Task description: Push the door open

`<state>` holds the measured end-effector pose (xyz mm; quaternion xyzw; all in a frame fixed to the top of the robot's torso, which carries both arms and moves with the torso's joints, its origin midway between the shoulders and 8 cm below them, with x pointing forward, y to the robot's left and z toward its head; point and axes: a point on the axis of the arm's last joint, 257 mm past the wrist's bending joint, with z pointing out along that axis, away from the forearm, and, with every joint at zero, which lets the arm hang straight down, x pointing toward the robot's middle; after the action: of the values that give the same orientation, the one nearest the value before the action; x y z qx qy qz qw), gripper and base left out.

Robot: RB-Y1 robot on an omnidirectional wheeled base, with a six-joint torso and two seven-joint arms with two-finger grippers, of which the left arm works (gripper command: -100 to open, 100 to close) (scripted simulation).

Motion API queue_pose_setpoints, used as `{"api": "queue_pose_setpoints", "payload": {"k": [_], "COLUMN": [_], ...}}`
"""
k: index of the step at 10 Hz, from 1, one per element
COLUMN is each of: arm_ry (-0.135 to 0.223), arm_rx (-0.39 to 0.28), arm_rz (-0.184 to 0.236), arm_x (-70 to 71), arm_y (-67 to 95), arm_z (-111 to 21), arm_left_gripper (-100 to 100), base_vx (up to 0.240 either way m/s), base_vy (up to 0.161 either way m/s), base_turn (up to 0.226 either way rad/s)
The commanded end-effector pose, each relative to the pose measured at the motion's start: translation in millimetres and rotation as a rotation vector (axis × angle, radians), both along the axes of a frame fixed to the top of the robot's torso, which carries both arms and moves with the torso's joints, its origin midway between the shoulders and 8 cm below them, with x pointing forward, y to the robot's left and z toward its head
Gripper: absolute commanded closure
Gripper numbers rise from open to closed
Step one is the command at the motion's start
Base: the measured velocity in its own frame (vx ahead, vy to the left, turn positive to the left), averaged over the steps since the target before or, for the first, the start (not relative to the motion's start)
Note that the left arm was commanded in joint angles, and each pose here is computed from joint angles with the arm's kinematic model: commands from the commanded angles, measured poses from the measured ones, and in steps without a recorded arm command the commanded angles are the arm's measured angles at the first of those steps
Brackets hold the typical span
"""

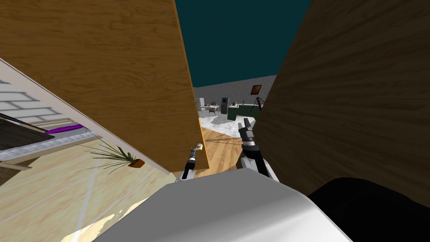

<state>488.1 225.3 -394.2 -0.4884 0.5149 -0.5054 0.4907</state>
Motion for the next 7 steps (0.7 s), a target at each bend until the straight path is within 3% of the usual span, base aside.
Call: {"api": "queue_pose_setpoints", "payload": {"k": [1, 5, 7], "arm_ry": [-0.007, -0.01, -0.01], "arm_rx": [0.014, 0.04, 0.04], "arm_rz": [0.009, 0.026, 0.026], "arm_x": [1.6, 2.3, 2.3], "arm_y": [8.4, 20.9, 20.9], "arm_z": [2.9, 4.4, 4.4], "arm_left_gripper": [100, 100, 100], "base_vx": [0.211, 0.229, 0.105], "base_vy": [-0.004, -0.03, -0.024], "base_turn": [0.131, 0.142, 0.021]}}
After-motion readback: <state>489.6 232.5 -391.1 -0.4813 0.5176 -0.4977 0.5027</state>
